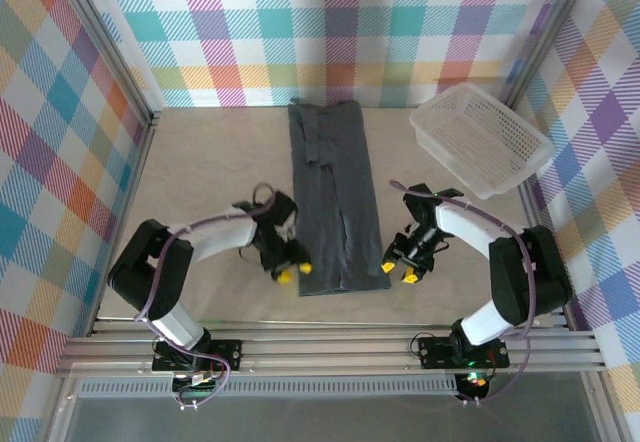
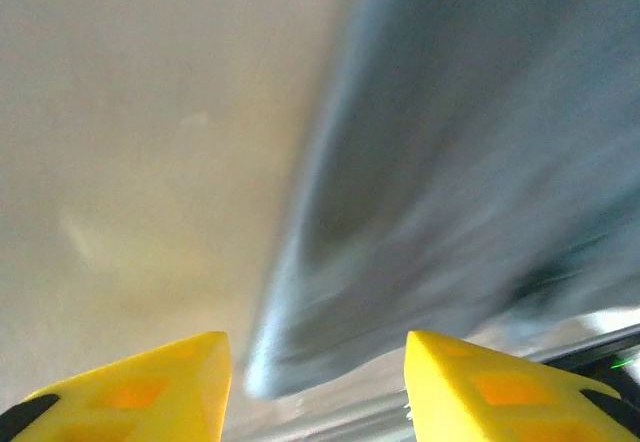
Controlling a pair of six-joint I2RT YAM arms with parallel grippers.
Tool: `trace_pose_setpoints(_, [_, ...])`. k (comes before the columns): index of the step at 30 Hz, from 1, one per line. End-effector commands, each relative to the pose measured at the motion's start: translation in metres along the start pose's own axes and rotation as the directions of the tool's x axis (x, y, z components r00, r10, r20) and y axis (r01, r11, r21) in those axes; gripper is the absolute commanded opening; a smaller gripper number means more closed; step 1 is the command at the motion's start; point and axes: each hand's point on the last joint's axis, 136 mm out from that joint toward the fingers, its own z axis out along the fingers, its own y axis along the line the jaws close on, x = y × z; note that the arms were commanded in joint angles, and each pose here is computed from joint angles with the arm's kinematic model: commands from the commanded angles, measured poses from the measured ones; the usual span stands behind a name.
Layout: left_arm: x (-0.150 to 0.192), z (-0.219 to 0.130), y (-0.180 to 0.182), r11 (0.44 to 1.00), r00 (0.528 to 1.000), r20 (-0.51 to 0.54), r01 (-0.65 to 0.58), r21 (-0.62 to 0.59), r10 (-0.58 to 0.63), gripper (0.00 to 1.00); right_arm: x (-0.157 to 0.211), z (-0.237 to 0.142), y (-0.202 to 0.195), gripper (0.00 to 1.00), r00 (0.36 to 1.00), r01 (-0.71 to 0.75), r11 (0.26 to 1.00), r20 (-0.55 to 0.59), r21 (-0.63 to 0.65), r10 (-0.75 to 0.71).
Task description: Fold and stack the t-shirts
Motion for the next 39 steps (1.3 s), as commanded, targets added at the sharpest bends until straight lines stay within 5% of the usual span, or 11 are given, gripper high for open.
trace_pose_setpoints(1, [0.015, 0.002, -0.031, 0.992, 0.998, -0.015, -0.061, 0.108, 0.063, 0.51, 0.004, 0.012, 0.000, 0.47, 0.998, 0.049, 0.999, -0.049, -0.013, -0.050])
trace_pose_setpoints(10, [0.014, 0.028, -0.016, 0.998, 0.999, -0.014, -0.037, 0.041, 0.038, 0.43, 0.004, 0.027, 0.007, 0.45, 0.994, 0.072, 0.997, -0.085, 0.006, -0.071])
trace_pose_setpoints(17, [-0.005, 0.028, -0.044, 0.996, 0.998, 0.022, -0.060, 0.069, 0.058, 0.21, 0.003, 0.033, 0.021, 0.39, 0.993, 0.077, 0.997, -0.087, 0.008, -0.076])
trace_pose_setpoints(26, [0.009, 0.024, -0.025, 0.997, 0.998, -0.001, -0.061, 0.036, 0.061, 0.03, -0.005, 0.027, 0.028, 0.04, 0.995, 0.093, 0.996, -0.038, 0.016, -0.093])
trace_pose_setpoints(39, [0.061, 0.017, 0.013, 0.995, 0.992, -0.117, -0.038, 0.096, 0.049, 0.00, 0.076, 0.023, 0.003, 0.00, 0.963, 0.126, 0.992, -0.238, -0.002, -0.122])
